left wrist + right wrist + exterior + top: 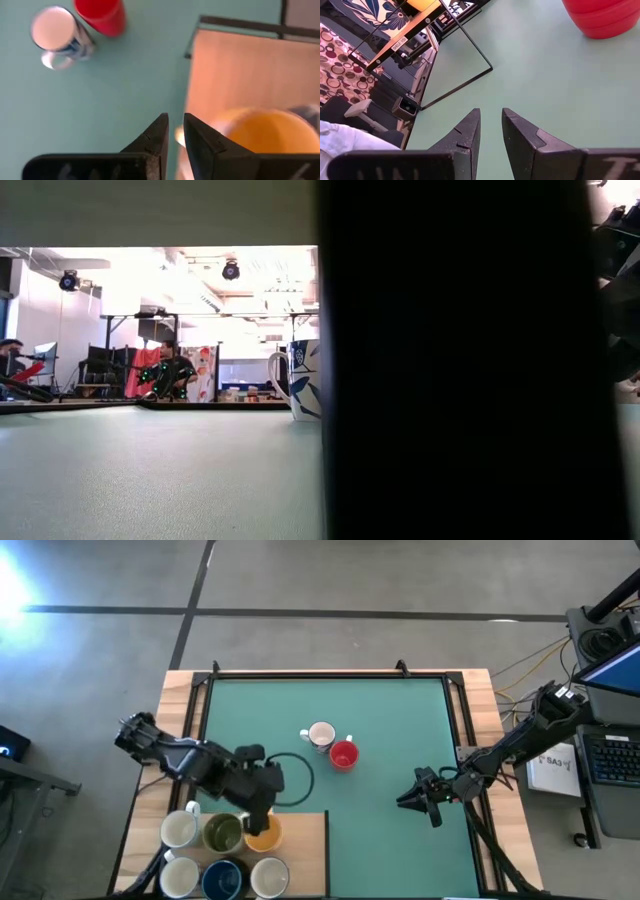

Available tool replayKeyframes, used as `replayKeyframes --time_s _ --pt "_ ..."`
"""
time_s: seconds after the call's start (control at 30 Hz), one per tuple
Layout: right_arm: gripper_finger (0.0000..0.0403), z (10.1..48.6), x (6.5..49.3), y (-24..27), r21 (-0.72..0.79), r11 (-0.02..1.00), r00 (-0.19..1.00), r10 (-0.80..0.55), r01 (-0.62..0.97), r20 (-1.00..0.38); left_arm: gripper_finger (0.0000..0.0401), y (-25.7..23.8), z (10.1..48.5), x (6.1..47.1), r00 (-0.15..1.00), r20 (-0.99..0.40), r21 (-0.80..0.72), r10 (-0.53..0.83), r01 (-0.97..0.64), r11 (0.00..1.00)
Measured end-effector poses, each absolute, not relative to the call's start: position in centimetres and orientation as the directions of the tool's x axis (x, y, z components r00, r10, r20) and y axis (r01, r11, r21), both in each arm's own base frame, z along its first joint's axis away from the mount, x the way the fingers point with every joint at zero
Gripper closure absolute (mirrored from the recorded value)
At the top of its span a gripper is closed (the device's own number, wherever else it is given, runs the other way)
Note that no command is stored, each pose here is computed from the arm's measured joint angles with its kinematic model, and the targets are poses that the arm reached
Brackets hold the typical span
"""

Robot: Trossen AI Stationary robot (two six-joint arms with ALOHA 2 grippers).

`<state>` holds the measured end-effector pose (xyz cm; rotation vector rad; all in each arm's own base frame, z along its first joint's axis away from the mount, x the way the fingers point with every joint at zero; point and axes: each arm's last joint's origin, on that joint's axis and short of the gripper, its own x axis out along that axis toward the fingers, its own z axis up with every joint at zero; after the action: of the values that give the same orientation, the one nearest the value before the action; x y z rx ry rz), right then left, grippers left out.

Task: Place coffee mugs
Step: Put the blue patterned mug on the shelf

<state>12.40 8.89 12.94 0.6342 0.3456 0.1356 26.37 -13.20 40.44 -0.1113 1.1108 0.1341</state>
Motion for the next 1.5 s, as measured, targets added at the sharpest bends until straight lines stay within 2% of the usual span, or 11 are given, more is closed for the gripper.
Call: replayKeyframes --time_s 0.27,0.53,0.87,1.1,1.27,1.37,1.5 --pt "0.0335 12.9 12.4 8.9 0.601 0.799 0.934 0.229 -0.019 -0.274 0.0325 -9.9 39.7 29.6 0.464 -0.879 0.060 0.110 -0.121 0.991" --pt "0.0335 12.9 12.4 8.9 0.601 0.799 0.934 0.229 -0.019 -0.274 0.0286 -7.2 35.9 32.5 0.422 -0.892 0.158 0.165 -0.050 0.986" --pt "0.0335 12.9 12.4 8.9 0.601 0.799 0.934 0.229 -0.019 -0.274 0.0288 -2.7 30.2 35.1 0.453 -0.867 0.210 0.206 -0.042 0.977" --pt "0.0335 12.9 12.4 8.9 0.601 0.799 0.934 0.229 -0.019 -0.274 0.0288 0.7 27.4 36.6 0.551 -0.796 0.193 0.249 -0.158 0.968" --pt "0.0335 12.9 12.4 8.9 0.601 0.799 0.934 0.229 -0.019 -0.274 0.0288 3.1 24.8 37.6 0.530 -0.810 0.164 0.250 -0.203 0.965" --pt "0.0335 12.9 12.4 8.9 0.601 0.799 0.934 0.229 -0.019 -0.274 0.0288 3.7 24.1 38.2 0.526 -0.827 0.100 0.196 -0.206 0.973" --pt "0.0335 12.9 12.4 8.9 0.601 0.799 0.934 0.229 -0.019 -0.274 0.0288 4.2 23.6 38.9 0.515 -0.834 0.095 0.198 -0.220 0.971"
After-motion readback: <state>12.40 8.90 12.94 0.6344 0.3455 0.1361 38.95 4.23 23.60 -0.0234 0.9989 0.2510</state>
